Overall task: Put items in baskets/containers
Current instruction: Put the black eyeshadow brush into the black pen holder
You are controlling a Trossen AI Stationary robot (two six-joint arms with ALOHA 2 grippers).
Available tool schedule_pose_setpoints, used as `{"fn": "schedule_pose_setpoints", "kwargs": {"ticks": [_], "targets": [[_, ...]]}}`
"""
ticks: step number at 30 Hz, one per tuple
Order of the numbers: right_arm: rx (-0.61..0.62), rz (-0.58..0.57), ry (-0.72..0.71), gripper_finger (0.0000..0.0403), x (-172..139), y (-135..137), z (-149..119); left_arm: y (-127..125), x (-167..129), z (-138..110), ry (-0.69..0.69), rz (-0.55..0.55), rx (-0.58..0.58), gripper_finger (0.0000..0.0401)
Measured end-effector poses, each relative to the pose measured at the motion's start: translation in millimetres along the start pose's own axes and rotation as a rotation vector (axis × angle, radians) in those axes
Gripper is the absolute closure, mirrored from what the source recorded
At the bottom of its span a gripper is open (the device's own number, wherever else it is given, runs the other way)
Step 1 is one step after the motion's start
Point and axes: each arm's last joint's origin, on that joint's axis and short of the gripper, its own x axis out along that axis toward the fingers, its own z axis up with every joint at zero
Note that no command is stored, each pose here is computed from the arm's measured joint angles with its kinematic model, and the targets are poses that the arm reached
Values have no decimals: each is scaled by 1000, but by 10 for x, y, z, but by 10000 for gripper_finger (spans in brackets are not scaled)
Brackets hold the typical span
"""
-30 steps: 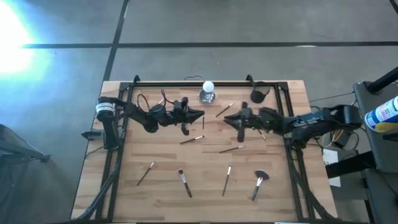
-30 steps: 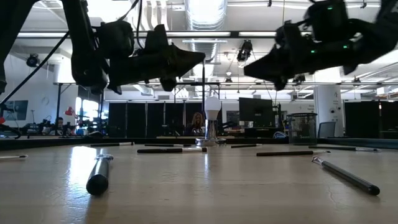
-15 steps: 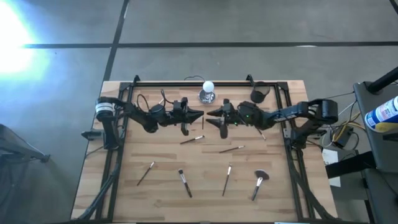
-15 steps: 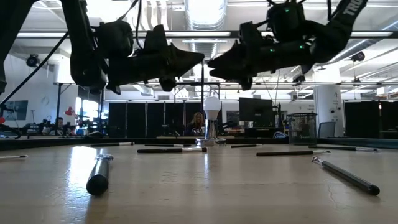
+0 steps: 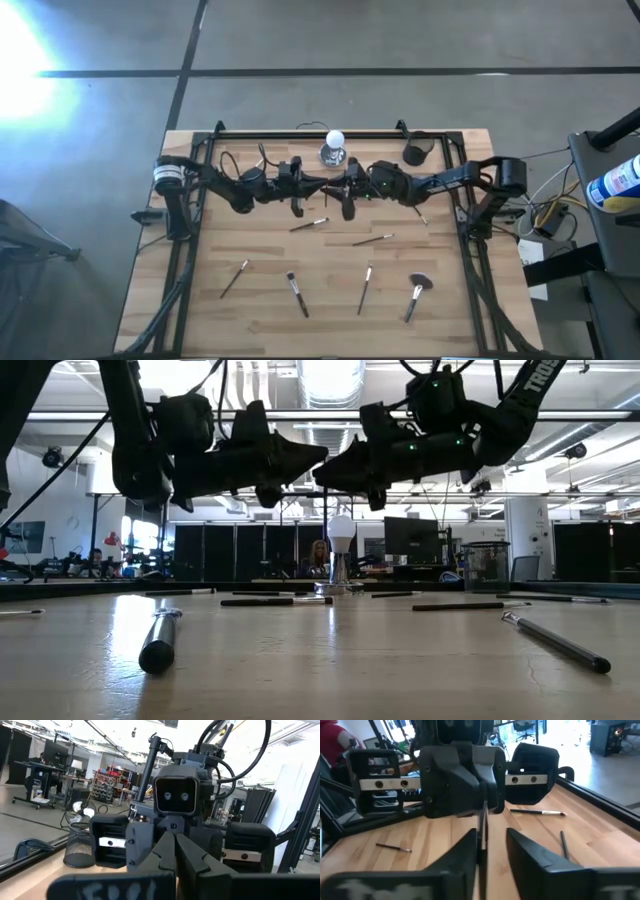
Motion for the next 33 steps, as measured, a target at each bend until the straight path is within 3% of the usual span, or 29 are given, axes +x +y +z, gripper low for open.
{"fn": "schedule_pose_setpoints", "kwargs": {"ticks": [4, 9, 14, 26, 33], "targets": [[-9, 2, -8, 382, -70, 17, 29, 2, 1, 0, 0, 3, -36, 394], [-28, -27, -22, 385, -222, 23, 106, 24, -4, 1, 18, 12, -73, 363], [-58, -153, 4, 387, -505, -25, 163, 24, -3, 9, 33, 18, -69, 336], [-125, -611, -63, 388, -1550, -376, 463, 31, -9, -20, 70, 22, -27, 332], [-120, -878, -73, 389, -1909, -755, 508, 31, -9, -20, 70, 22, -26, 332]]}}
